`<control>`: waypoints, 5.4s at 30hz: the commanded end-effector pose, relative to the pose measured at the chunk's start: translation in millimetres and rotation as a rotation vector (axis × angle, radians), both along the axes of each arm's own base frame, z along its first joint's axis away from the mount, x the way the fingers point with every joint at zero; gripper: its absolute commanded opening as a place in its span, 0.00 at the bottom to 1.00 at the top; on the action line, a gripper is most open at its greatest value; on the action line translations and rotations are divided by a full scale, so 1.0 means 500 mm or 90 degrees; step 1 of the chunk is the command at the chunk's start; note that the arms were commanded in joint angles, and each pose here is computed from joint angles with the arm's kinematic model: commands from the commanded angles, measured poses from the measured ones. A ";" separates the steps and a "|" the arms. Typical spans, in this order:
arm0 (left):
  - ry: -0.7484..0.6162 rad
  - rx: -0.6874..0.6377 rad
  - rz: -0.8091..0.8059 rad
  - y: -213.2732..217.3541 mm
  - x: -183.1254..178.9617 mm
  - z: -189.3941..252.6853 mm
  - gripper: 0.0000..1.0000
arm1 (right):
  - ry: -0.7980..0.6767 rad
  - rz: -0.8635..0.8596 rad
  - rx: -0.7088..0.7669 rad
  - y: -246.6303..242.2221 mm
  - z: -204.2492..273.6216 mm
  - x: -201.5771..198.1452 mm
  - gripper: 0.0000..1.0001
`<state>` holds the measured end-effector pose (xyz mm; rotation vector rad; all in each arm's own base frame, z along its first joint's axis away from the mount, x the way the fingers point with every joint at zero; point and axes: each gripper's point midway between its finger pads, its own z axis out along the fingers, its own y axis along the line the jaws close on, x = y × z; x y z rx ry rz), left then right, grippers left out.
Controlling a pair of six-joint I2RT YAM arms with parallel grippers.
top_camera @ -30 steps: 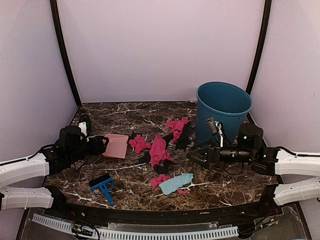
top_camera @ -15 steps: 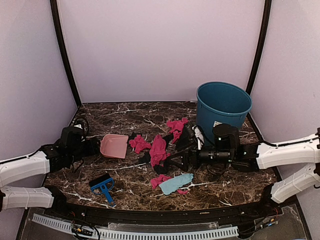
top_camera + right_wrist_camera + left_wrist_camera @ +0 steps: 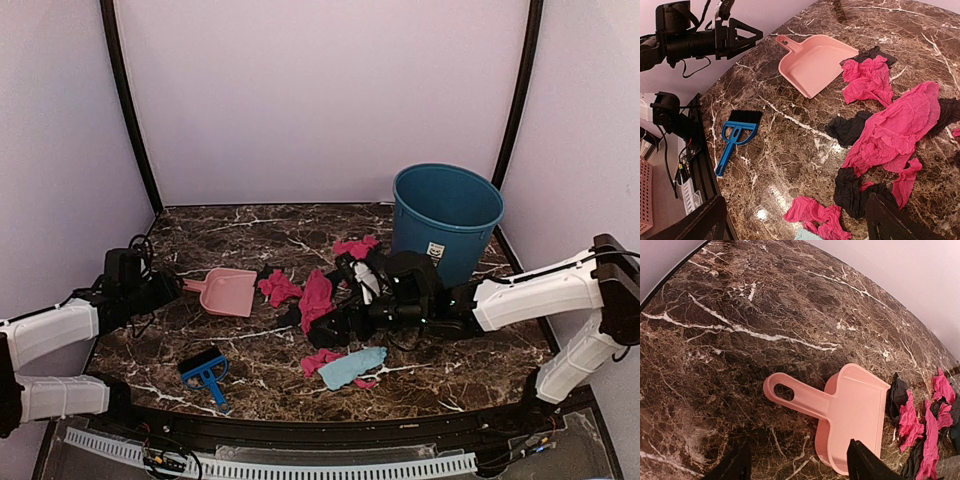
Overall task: Sweep away the paper scraps from the table
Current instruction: Pick up the dustpan from the center of the board, then pass from the left arm to the right
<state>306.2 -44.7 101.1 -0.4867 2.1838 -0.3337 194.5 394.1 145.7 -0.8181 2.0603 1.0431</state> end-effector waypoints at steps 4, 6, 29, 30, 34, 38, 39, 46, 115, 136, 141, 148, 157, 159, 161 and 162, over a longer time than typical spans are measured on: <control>-0.030 -0.107 -0.055 -0.022 0.010 -0.012 0.66 | -0.005 0.019 0.004 0.034 -0.004 0.000 0.99; -0.036 -0.126 -0.049 -0.014 0.012 -0.017 0.65 | -0.001 0.025 0.003 0.037 -0.010 -0.002 0.99; -0.094 -0.268 -0.023 0.002 0.072 -0.054 0.56 | 0.005 0.054 -0.009 0.026 -0.050 -0.026 0.99; -0.096 -0.272 -0.030 -0.001 0.076 -0.056 0.56 | 0.003 0.055 -0.010 0.025 -0.051 -0.027 0.99; -0.103 -0.293 -0.050 -0.013 0.093 -0.062 0.55 | -0.005 0.057 -0.017 0.021 -0.058 -0.026 0.99; -0.111 -0.321 -0.067 -0.025 0.108 -0.069 0.53 | -0.015 0.057 -0.021 0.019 -0.058 -0.024 0.99; -0.112 -0.327 -0.067 -0.026 0.111 -0.073 0.51 | -0.018 0.056 -0.022 0.019 -0.059 -0.022 0.99; -0.124 -0.340 -0.076 -0.031 0.125 -0.074 0.42 | -0.020 0.056 -0.036 0.023 -0.070 -0.018 0.99; -0.391 -0.426 -0.482 -0.380 -0.171 0.454 0.00 | -0.247 0.025 0.284 -0.042 0.241 -0.078 0.99; -0.501 -0.481 -0.553 -0.407 -0.227 0.553 0.00 | -0.156 0.040 0.471 0.050 0.357 -0.058 0.68; -0.518 -0.479 -0.552 -0.398 -0.235 0.553 0.00 | -0.130 0.033 0.485 0.073 0.364 -0.045 0.40; -0.521 -0.460 -0.530 -0.383 -0.235 0.524 0.00 | -0.126 0.047 0.476 0.085 0.354 -0.052 0.00; -0.501 -0.410 -0.512 -0.374 -0.228 0.472 0.27 | -0.158 0.034 0.439 0.066 0.342 -0.051 0.00; -0.489 -0.391 -0.512 -0.376 -0.225 0.463 0.44 | -0.163 0.025 0.425 0.058 0.337 -0.049 0.00; -0.476 -0.370 -0.513 -0.378 -0.222 0.452 0.58 | -0.170 0.021 0.413 0.047 0.337 -0.051 0.00; -0.475 -0.358 -0.515 -0.377 -0.222 0.448 0.66 | -0.170 0.019 0.402 0.043 0.330 -0.051 0.00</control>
